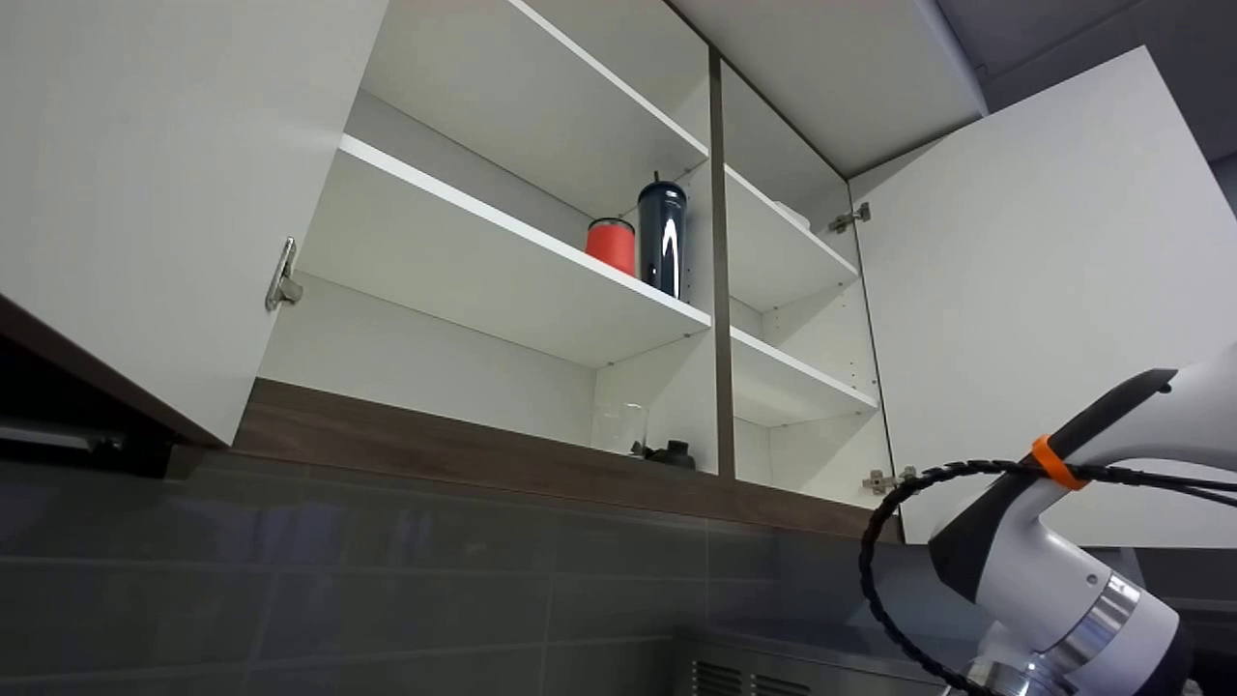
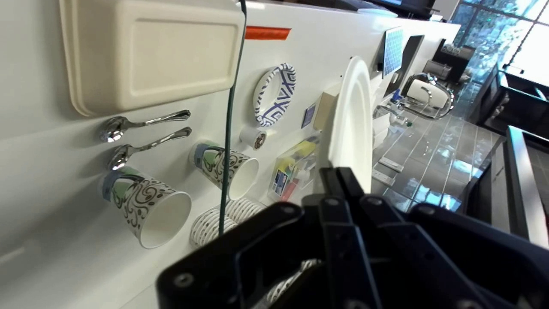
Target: Put the plate inside the cupboard
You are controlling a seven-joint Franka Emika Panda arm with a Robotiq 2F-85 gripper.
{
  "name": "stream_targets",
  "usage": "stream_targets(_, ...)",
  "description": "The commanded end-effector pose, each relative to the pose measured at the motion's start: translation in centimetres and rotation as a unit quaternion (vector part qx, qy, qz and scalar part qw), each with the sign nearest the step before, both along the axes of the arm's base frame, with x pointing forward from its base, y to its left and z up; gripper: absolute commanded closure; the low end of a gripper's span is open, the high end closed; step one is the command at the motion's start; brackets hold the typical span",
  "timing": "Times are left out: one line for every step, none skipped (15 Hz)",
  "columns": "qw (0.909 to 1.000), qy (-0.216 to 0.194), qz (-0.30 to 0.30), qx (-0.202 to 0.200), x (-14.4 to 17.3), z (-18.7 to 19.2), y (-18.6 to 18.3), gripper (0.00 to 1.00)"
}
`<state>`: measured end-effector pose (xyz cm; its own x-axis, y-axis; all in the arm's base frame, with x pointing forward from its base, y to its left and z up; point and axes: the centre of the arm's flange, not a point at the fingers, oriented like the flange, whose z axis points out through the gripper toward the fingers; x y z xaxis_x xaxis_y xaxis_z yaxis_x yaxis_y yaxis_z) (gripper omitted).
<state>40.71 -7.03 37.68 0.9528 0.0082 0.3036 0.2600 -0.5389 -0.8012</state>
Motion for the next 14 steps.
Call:
stream_targets(0.9989, -0.022, 0.025, 0.034, 0.2, 3.2, 0.7, 0.99)
stream_targets(0.9984, -0.026, 0.031, 0.040, 0.3, 4.2, 0.8, 0.99)
stream_targets(0.9980, -0.025, 0.034, 0.046, 0.4, 5.2, 0.9, 0.99)
stream_targets(0.9976, -0.025, 0.036, 0.054, 0.4, 6.6, 1.2, 0.99)
stream_targets(0.9973, -0.027, 0.036, 0.058, 0.4, 7.7, 1.5, 0.99)
stream_targets(0.9971, -0.031, 0.037, 0.059, 0.5, 9.0, 1.8, 0.99)
stream_targets(0.9970, -0.035, 0.035, 0.060, 0.6, 10.1, 2.2, 0.99)
stream_targets(0.9971, -0.039, 0.030, 0.059, 0.8, 11.3, 2.7, 0.99)
stream_targets(0.9962, -0.042, 0.032, 0.069, 1.0, 12.5, 3.1, 0.99)
stream_targets(0.9956, -0.050, 0.032, 0.073, 1.2, 13.7, 3.7, 0.99)
stream_targets(0.9951, -0.054, 0.030, 0.076, 1.4, 14.8, 4.3, 0.99)
stream_targets(0.9946, -0.062, 0.030, 0.078, 1.6, 16.0, 5.0, 0.99)
stream_targets(0.9944, -0.067, 0.028, 0.077, 1.9, 17.2, 5.7, 0.99)
stream_targets(0.9939, -0.071, 0.028, 0.080, 2.1, 18.5, 6.4, 0.99)
